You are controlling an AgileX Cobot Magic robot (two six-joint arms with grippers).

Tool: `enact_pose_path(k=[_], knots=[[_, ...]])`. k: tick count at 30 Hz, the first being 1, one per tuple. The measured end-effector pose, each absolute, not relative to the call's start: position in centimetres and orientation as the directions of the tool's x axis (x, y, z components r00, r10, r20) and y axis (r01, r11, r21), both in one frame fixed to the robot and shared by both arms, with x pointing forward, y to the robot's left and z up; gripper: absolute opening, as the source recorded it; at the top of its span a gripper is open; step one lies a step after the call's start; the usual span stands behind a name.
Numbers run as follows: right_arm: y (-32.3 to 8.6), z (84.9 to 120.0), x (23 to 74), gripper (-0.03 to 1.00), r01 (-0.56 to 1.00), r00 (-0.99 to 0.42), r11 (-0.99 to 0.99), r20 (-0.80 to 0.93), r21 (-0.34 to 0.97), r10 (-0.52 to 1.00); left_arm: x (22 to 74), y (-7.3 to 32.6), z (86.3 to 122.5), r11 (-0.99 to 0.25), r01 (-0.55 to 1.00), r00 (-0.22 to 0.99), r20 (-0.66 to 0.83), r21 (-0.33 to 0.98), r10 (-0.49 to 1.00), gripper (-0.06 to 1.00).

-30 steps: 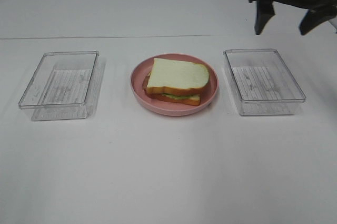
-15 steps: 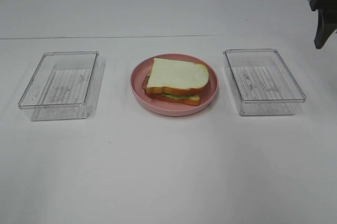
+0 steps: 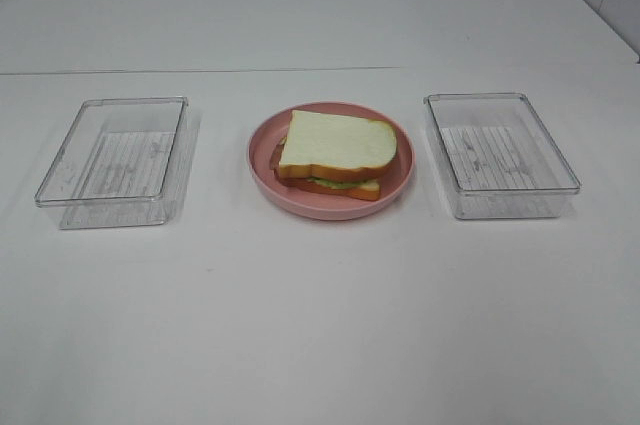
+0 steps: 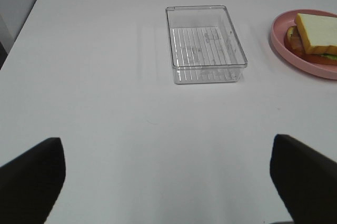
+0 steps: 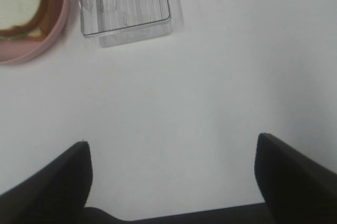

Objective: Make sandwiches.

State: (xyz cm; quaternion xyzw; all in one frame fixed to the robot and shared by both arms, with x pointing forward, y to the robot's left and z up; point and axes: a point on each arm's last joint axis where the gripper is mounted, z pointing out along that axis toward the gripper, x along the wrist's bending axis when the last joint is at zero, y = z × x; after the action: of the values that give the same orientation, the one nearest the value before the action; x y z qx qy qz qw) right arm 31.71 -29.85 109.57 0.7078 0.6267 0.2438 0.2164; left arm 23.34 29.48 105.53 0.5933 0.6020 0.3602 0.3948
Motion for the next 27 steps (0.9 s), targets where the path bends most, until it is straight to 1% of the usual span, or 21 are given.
enact_pose_path(k=[1,3,5,6,7,9,14,19,23,27], knots=[[-29.8,109.6,31.7,0.80,0.782,0.096,-0.121,0.074,0.612,0.993,23.3,29.5,105.5,0.037,0.430,0.016,-0.048,0.902,0.999,0.98],[-29.9,109.4,28.0,0.80,0.718,0.089,-0.121,0.081,0.686,0.993,23.3,29.5,105.5,0.037,0.430,0.016,-0.048,0.902,0.999,0.98],[-29.9,109.2,27.1,0.80,0.705,0.089,-0.120,0.081,0.699,0.993,23.3,29.5,105.5,0.037,0.430,0.016,-0.048,0.902,0.999,0.98],[-30.1,108.6,25.2,0.80,0.673,0.092,-0.116,0.073,0.731,0.993,23.3,29.5,105.5,0.037,0.430,0.016,-0.048,0.902,0.999,0.98],[-30.1,108.6,25.2,0.80,0.673,0.092,-0.116,0.073,0.731,0.993,23.3,29.5,105.5,0.037,0.430,0.016,-0.048,0.902,0.999,0.98],[-30.4,107.6,23.2,0.80,0.635,0.101,-0.097,0.042,0.766,0.994,23.3,29.5,105.5,0.037,0.430,0.016,-0.048,0.902,0.999,0.98],[-30.7,106.4,21.1,0.80,0.570,0.100,-0.063,0.007,0.819,0.995,23.3,29.5,105.5,0.037,0.430,0.016,-0.048,0.902,0.999,0.98],[-30.7,106.0,20.9,0.80,0.573,0.092,-0.049,-0.005,0.818,0.996,23.3,29.5,105.5,0.037,0.430,0.016,-0.048,0.902,0.999,0.98],[-30.6,104.8,21.6,0.80,0.605,0.079,-0.028,-0.024,0.796,0.997,23.3,29.5,105.5,0.037,0.430,0.016,-0.049,0.902,0.999,0.98],[-30.6,104.8,22.2,0.80,0.565,0.069,-0.023,-0.020,0.825,0.997,23.3,29.5,105.5,0.038,0.430,0.017,-0.050,0.902,0.999,0.98]])
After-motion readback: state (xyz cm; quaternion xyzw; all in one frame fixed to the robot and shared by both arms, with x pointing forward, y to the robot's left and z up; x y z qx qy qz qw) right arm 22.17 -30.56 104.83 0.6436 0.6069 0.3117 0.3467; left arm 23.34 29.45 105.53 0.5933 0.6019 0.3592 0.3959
